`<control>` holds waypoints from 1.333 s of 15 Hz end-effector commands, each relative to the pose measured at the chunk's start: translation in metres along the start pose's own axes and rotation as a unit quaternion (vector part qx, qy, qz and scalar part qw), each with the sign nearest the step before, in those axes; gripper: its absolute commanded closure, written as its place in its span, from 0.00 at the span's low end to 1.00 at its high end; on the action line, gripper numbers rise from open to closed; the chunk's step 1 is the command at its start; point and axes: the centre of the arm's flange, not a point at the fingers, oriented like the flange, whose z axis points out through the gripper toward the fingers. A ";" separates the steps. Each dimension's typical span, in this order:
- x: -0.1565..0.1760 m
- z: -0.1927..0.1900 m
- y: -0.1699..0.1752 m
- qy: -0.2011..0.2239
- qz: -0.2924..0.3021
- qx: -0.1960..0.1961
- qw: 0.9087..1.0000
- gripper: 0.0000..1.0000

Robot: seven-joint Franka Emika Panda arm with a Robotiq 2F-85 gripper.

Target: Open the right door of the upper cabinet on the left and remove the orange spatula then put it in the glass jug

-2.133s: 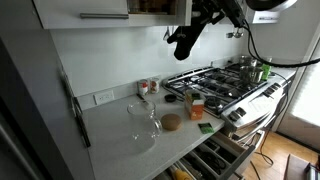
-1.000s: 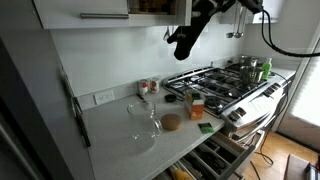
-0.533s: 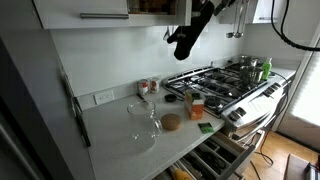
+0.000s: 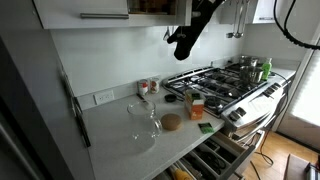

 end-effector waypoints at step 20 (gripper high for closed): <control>0.045 0.041 -0.021 0.113 0.061 -0.219 0.967 0.00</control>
